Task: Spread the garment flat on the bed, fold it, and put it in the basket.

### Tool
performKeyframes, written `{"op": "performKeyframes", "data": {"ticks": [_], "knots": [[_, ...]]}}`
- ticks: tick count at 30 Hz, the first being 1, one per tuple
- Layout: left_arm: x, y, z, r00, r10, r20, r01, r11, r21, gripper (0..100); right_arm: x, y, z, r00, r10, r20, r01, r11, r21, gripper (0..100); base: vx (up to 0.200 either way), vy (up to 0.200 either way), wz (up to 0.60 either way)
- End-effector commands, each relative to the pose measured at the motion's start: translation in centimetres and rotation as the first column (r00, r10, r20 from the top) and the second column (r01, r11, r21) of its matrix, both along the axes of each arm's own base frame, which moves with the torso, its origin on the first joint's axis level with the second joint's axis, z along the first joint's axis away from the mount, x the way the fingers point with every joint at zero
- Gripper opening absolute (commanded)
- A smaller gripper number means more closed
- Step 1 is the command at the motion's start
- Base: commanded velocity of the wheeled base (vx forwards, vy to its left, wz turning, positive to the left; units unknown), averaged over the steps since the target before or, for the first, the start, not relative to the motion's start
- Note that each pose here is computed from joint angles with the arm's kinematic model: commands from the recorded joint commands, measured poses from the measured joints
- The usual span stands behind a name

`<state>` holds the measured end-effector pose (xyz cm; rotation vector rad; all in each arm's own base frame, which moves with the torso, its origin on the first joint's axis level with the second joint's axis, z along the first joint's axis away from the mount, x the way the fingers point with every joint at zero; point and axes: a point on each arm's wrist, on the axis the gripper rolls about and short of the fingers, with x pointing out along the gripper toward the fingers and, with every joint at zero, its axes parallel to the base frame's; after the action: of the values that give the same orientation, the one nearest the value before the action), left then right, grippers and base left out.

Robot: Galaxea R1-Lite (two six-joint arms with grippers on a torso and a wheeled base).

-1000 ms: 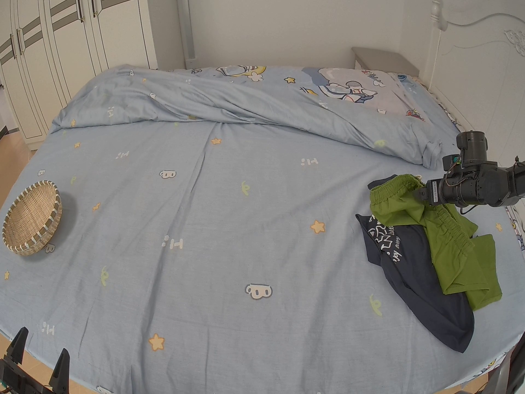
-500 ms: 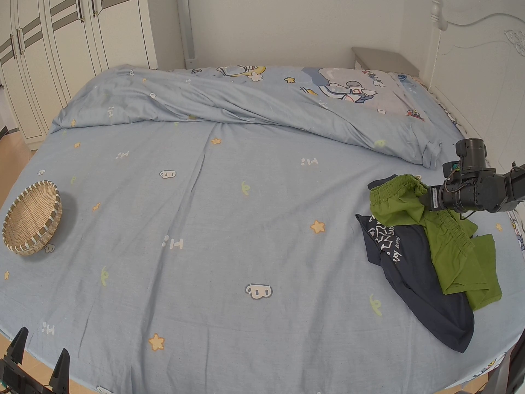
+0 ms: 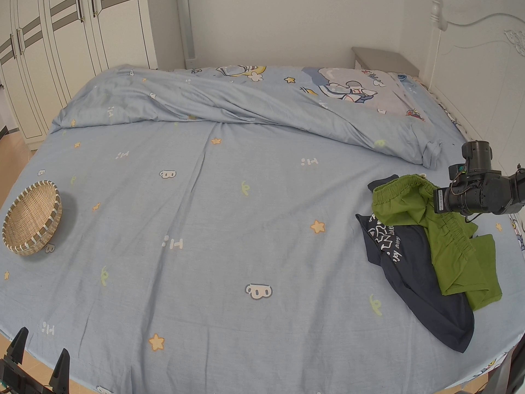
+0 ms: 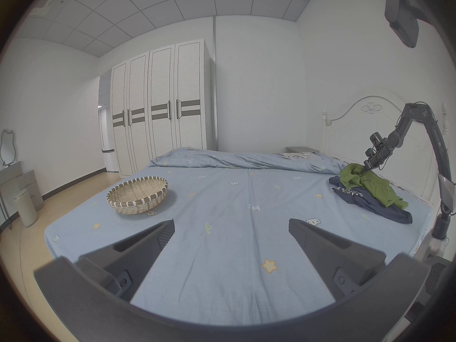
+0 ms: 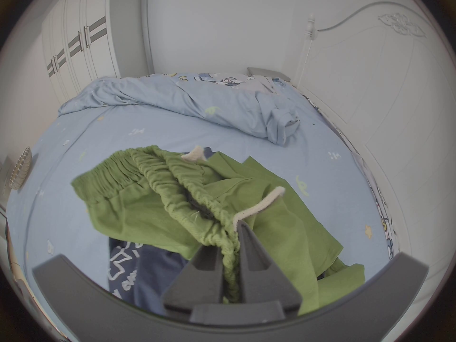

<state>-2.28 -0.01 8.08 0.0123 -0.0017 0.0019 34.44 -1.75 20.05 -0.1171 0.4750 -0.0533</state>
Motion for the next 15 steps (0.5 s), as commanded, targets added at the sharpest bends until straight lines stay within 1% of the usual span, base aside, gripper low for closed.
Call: {"op": "performKeyframes", "data": {"ticks": [1, 5, 8, 12, 13, 14, 15], "knots": [[0.0, 0.0, -0.5, 1.000, 0.001, 0.000, -0.001, 1.000, -0.002, 100, -3.9, 2.3, 3.7, 0.996, 0.065, 0.064, -0.065, 0.998, -0.004, 0, 0.000, 0.000, 0.00], [0.0, 0.0, -0.5, 1.000, 0.001, 0.000, -0.001, 1.000, -0.002, 100, -7.9, 4.4, 6.7, 0.987, 0.140, 0.078, -0.140, 0.990, 0.005, 0, 0.000, 0.000, 0.00], [0.0, 0.0, -0.5, 1.000, 0.001, -0.002, -0.001, 1.000, -0.002, 100, -10.3, 6.2, 8.1, 0.977, 0.201, 0.069, -0.203, 0.979, 0.019, 0, 0.000, 0.000, 0.00], [0.0, 0.0, -0.5, 1.000, 0.001, 0.000, -0.001, 1.000, -0.003, 100, -11.6, 8.2, 8.5, 0.981, 0.189, 0.046, -0.190, 0.982, -0.001, 0, 0.000, 0.000, 0.00], [0.0, 0.0, -0.5, 1.000, 0.001, 0.000, -0.001, 1.000, -0.003, 100, -11.7, 8.4, 8.5, 0.981, 0.188, 0.045, -0.188, 0.982, 0.000, 0, 0.000, 0.000, 0.00], [0.0, 0.0, -0.5, 1.000, 0.001, 0.000, -0.001, 1.000, -0.003, 100, -12.1, 9.3, 8.4, 0.978, 0.206, 0.042, -0.207, 0.978, 0.011, 0, 0.000, 0.000, 0.00], [0.0, 0.0, -0.5, 1.000, 0.001, 0.000, -0.001, 1.000, -0.003, 100, -12.4, 9.7, 8.4, 0.974, 0.224, 0.037, -0.225, 0.974, 0.014, 0, 0.000, 0.000, 0.00]]}}
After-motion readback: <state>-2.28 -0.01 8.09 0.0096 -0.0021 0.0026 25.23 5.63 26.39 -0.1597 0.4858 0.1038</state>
